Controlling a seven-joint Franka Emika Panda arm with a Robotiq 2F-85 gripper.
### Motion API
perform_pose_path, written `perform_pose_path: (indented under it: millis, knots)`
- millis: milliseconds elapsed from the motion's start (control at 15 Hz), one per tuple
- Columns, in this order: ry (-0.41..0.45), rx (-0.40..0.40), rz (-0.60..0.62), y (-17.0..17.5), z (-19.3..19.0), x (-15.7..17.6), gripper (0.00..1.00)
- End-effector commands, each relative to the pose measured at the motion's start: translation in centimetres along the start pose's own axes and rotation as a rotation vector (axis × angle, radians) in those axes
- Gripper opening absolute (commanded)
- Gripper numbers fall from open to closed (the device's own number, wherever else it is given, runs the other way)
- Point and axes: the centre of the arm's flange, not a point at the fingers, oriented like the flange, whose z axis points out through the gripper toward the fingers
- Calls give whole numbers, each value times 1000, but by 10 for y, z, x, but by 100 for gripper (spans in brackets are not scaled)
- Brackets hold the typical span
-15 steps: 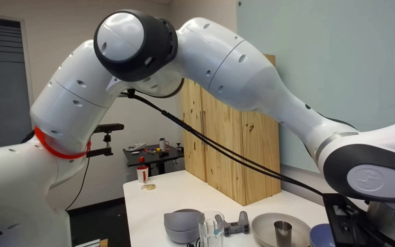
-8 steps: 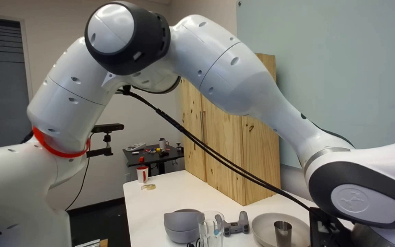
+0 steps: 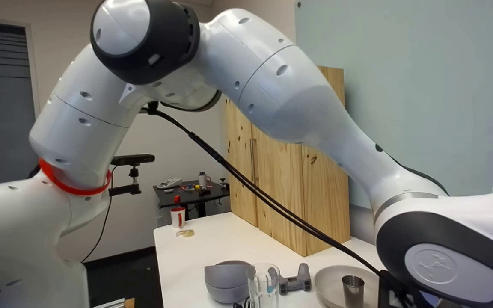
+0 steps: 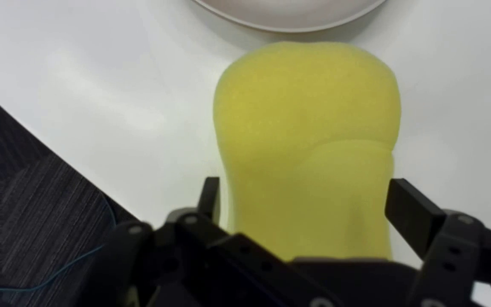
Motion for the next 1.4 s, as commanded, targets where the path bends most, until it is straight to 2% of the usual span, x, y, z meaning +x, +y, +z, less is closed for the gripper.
perform_pose_path:
  millis: [0,333,800,1067,1333]
  knots:
    - [-5,15,-43,8,2,-13,100]
    - [14,36,-96,9,11,-8,100]
    - [31,56,-234,-5,18,-4,100]
    - [-21,55,-194,2,27,0,100]
    - [-45,2,-140,20,30,3,100]
